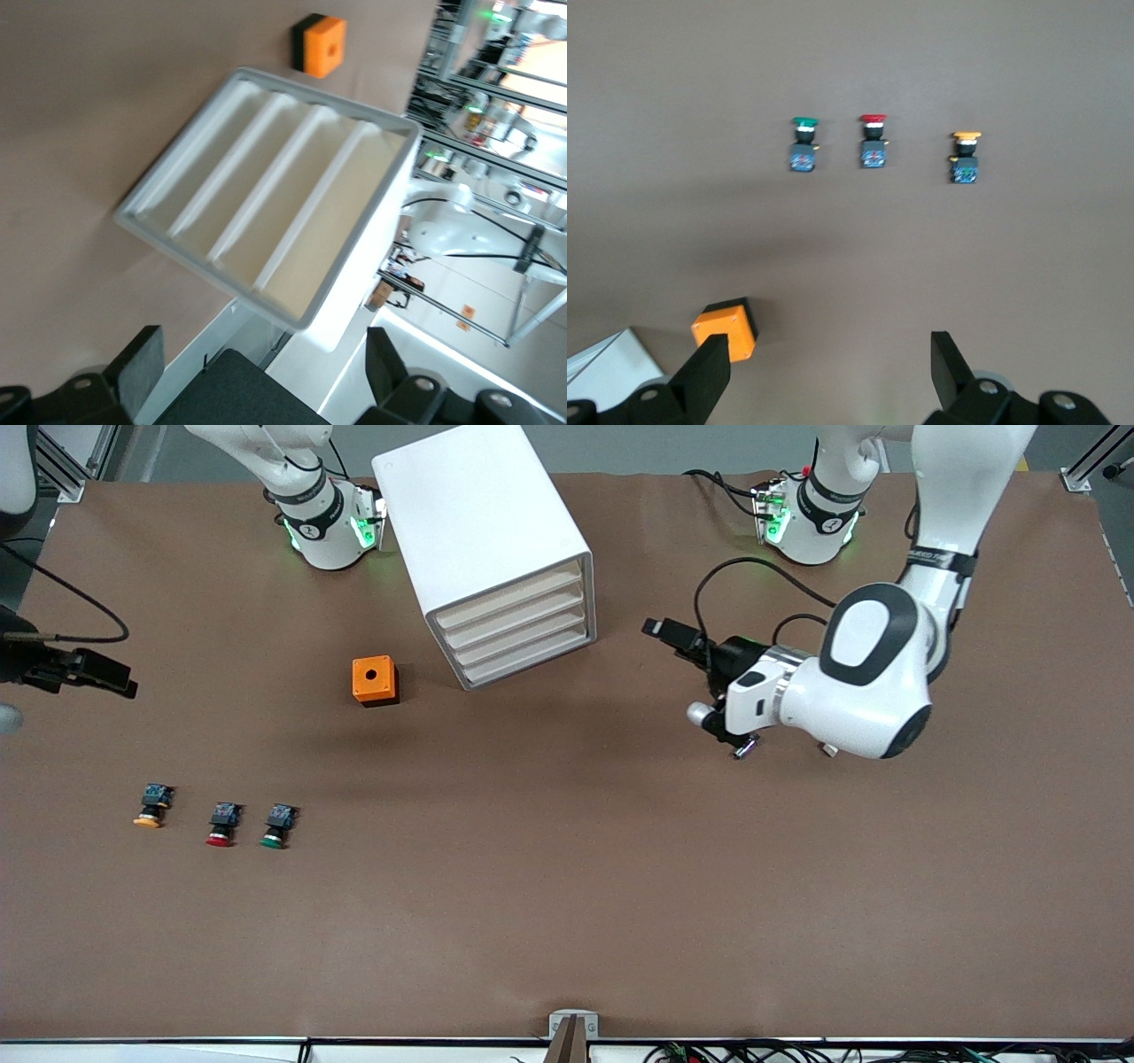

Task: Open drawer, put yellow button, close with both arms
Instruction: 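Grasp the drawer handle with the left gripper while the right gripper reaches the button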

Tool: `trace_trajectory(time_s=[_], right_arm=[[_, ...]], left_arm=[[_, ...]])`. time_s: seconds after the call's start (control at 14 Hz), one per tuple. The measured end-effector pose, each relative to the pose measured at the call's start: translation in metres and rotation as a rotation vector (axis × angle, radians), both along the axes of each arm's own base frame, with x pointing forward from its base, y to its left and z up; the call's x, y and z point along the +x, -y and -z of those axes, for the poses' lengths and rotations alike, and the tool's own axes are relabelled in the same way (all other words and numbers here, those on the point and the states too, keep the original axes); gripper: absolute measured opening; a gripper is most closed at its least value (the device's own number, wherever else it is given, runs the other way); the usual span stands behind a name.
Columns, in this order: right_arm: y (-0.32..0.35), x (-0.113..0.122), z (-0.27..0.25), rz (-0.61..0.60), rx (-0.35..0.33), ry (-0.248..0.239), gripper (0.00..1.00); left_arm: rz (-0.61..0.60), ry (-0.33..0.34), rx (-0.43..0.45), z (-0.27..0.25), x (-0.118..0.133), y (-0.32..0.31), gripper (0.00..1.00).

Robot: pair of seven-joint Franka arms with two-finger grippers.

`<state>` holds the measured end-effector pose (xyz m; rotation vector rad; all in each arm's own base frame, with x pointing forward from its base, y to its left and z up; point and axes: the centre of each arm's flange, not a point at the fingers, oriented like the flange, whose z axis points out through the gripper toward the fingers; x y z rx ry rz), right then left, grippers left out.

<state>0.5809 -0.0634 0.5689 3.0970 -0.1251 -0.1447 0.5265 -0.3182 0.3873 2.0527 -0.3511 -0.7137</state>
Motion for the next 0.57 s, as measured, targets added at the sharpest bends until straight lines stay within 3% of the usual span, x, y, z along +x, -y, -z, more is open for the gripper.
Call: trace_trajectory(time_s=[0.21, 0.57], right_arm=[[0.033, 0.008, 0.036, -0.009, -0.02, 0.022, 1.0], [0.088, 0.016, 0.105, 0.01, -0.07, -0.023, 1.0]], left_arm=[[0.017, 0.004, -0.129, 0.03, -0.009, 0.034, 1.0], [0.036, -0.022, -0.27, 0.085, -0.021, 0.049, 1.0]])
